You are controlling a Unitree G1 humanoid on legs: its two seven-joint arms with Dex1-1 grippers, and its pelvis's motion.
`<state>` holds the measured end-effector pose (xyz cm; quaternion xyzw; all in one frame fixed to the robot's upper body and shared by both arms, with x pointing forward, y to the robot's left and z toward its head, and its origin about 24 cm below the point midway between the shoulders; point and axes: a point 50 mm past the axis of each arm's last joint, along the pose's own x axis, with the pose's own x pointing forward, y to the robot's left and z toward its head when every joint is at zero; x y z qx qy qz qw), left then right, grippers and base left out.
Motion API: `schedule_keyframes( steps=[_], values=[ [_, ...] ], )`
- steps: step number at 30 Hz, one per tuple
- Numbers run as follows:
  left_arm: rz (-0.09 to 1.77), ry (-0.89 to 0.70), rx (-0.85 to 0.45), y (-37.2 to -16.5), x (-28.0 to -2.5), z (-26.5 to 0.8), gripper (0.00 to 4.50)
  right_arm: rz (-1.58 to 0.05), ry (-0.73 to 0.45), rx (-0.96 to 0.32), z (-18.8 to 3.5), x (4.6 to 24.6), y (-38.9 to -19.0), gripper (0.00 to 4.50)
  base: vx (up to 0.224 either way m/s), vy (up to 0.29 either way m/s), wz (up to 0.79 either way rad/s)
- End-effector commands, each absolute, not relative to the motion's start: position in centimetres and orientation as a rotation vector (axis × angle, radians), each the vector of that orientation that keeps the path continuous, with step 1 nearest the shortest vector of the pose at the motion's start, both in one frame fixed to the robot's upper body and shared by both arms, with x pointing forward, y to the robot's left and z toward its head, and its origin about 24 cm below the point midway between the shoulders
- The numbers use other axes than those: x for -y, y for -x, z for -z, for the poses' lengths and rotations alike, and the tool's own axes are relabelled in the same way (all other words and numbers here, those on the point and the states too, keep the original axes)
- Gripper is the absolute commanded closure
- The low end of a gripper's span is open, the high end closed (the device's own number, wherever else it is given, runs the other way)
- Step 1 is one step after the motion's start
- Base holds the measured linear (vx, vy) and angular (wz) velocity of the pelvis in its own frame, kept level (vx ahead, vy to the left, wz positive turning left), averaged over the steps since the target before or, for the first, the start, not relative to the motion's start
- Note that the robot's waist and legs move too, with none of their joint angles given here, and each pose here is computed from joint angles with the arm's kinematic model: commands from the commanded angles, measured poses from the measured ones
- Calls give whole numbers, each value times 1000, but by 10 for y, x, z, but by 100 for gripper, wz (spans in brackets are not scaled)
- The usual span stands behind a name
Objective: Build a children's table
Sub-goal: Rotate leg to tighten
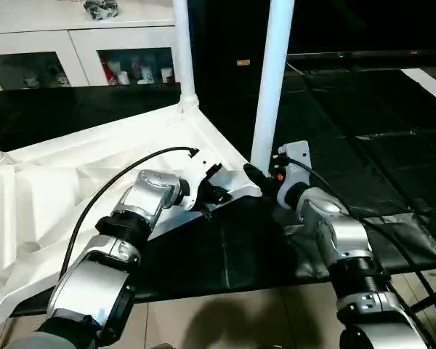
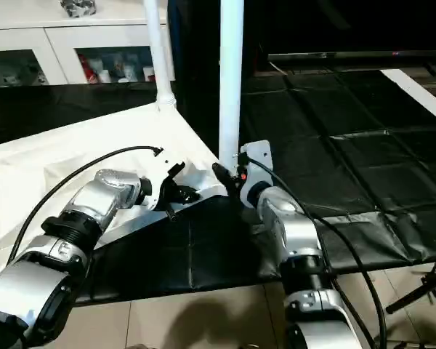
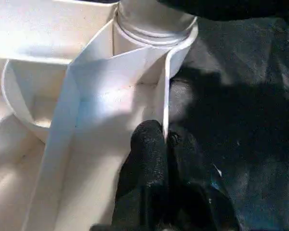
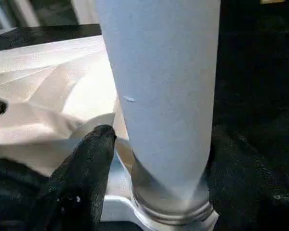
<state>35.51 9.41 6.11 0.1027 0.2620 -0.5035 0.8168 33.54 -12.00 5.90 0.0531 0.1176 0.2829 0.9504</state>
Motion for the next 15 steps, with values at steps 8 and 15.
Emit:
schedule_keyframes(
  steps=[8, 15],
  values=[
    [1339, -385, -483, -345, -104, -71, 450, -959, -47, -271, -66, 145, -307, 59, 0, 0, 0],
    [1425, -490, -504, -338, -121, -64, 450, -1080, 13, -307, -73, 168, -296, 33, 0, 0, 0]
  ],
)
